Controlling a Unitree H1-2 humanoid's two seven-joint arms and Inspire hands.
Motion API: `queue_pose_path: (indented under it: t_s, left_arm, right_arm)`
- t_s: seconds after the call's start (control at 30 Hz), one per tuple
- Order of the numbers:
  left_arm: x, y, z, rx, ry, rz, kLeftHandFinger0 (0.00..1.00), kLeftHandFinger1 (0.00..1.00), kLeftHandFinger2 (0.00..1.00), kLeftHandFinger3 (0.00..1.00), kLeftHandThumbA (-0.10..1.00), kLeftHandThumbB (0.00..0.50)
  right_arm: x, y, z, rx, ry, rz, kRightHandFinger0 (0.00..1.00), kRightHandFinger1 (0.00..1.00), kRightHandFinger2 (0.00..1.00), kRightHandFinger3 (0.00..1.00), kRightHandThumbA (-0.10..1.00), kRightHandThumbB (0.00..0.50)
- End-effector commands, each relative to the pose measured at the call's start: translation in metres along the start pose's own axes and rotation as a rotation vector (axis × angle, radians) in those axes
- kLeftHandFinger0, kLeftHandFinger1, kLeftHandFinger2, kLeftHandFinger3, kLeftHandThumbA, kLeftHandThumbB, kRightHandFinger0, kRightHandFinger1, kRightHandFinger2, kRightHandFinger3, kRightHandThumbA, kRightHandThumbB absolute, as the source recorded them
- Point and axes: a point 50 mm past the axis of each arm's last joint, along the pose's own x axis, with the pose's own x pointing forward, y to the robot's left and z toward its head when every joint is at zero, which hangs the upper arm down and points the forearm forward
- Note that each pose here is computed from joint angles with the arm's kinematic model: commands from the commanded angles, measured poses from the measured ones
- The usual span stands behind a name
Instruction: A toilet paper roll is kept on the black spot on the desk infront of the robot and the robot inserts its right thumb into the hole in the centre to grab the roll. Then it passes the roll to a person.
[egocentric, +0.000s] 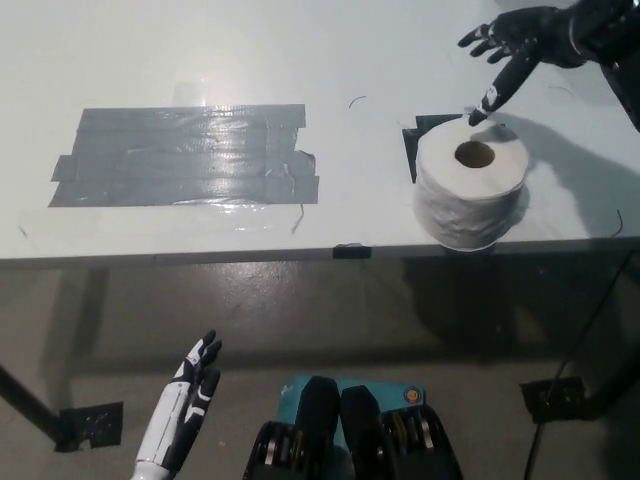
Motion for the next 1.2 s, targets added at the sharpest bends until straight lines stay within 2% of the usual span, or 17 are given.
queue_pose_path:
  t_s: [0.0, 0.07, 0.2, 0.33, 0.43, 0.63, 0.7, 0.73, 0.8, 0.83, 0.93, 1.0, 1.17]
  left_arm:
    - [0.004, 0.006, 0.011, 0.048, -0.062, -0.004, 1.0, 1.0, 1.0, 1.0, 1.0, 0.164]
    - [0.005, 0.005, 0.012, 0.051, -0.059, -0.008, 1.0, 1.0, 1.0, 1.0, 1.0, 0.163]
    - [0.006, 0.004, 0.012, 0.051, -0.059, -0.012, 1.0, 1.0, 1.0, 1.0, 1.0, 0.159]
    - [0.006, 0.005, 0.012, 0.053, -0.065, -0.014, 1.0, 1.0, 1.0, 1.0, 1.0, 0.165]
    - [0.006, 0.005, 0.012, 0.055, -0.067, -0.011, 1.0, 1.0, 1.0, 1.0, 1.0, 0.165]
    - [0.004, 0.004, 0.009, 0.05, -0.061, -0.016, 1.0, 1.0, 1.0, 1.0, 1.0, 0.169]
    - [0.005, 0.004, 0.009, 0.054, -0.06, -0.014, 1.0, 1.0, 1.0, 1.0, 1.0, 0.157]
    - [0.006, 0.005, 0.01, 0.055, -0.062, -0.016, 1.0, 1.0, 1.0, 1.0, 1.0, 0.155]
    - [0.007, 0.005, 0.009, 0.054, -0.067, -0.018, 1.0, 1.0, 1.0, 1.0, 1.0, 0.152]
    - [0.008, 0.004, 0.01, 0.053, -0.066, -0.018, 1.0, 1.0, 1.0, 1.0, 1.0, 0.145]
    - [0.009, 0.004, 0.01, 0.053, -0.064, -0.015, 1.0, 1.0, 1.0, 1.0, 1.0, 0.152]
    - [0.01, 0.005, 0.011, 0.05, -0.061, -0.016, 1.0, 1.0, 1.0, 1.0, 1.0, 0.147]
    - [0.01, 0.004, 0.01, 0.047, -0.069, -0.013, 1.0, 1.0, 1.0, 1.0, 1.0, 0.146]
  right_arm:
    - [-0.019, -0.024, 0.027, -0.101, 0.02, -0.019, 1.0, 1.0, 1.0, 1.0, 1.0, 0.398]
    - [-0.018, -0.022, 0.023, -0.093, 0.033, -0.02, 1.0, 1.0, 1.0, 1.0, 1.0, 0.434]
    - [-0.015, -0.019, 0.017, -0.079, 0.028, -0.009, 1.0, 1.0, 1.0, 1.0, 1.0, 0.442]
    - [-0.012, -0.015, 0.013, -0.086, 0.019, -0.001, 1.0, 1.0, 1.0, 1.0, 1.0, 0.435]
    - [-0.011, -0.012, 0.01, -0.117, -0.014, 0.023, 1.0, 1.0, 1.0, 1.0, 1.0, 0.388]
    - [-0.004, -0.002, -0.001, -0.101, 0.005, 0.031, 1.0, 1.0, 1.0, 1.0, 1.0, 0.407]
    - [-0.002, -0.001, -0.002, -0.104, 0.031, -0.011, 1.0, 1.0, 1.0, 1.0, 1.0, 0.431]
    - [-0.001, 0.0, -0.004, -0.103, 0.036, -0.024, 1.0, 1.0, 1.0, 1.0, 1.0, 0.412]
    - [0.002, 0.003, -0.005, -0.113, 0.046, -0.017, 1.0, 1.0, 1.0, 1.0, 1.0, 0.403]
    - [0.003, 0.004, -0.006, -0.112, 0.032, 0.001, 1.0, 1.0, 1.0, 1.0, 1.0, 0.377]
    - [0.006, 0.008, -0.006, -0.085, 0.032, 0.01, 1.0, 1.0, 1.0, 1.0, 1.0, 0.393]
    - [0.008, 0.01, -0.007, -0.085, 0.016, 0.023, 1.0, 1.0, 1.0, 1.0, 1.0, 0.354]
    - [0.012, 0.015, -0.006, -0.078, -0.03, 0.027, 1.0, 1.0, 1.0, 1.0, 1.0, 0.334]
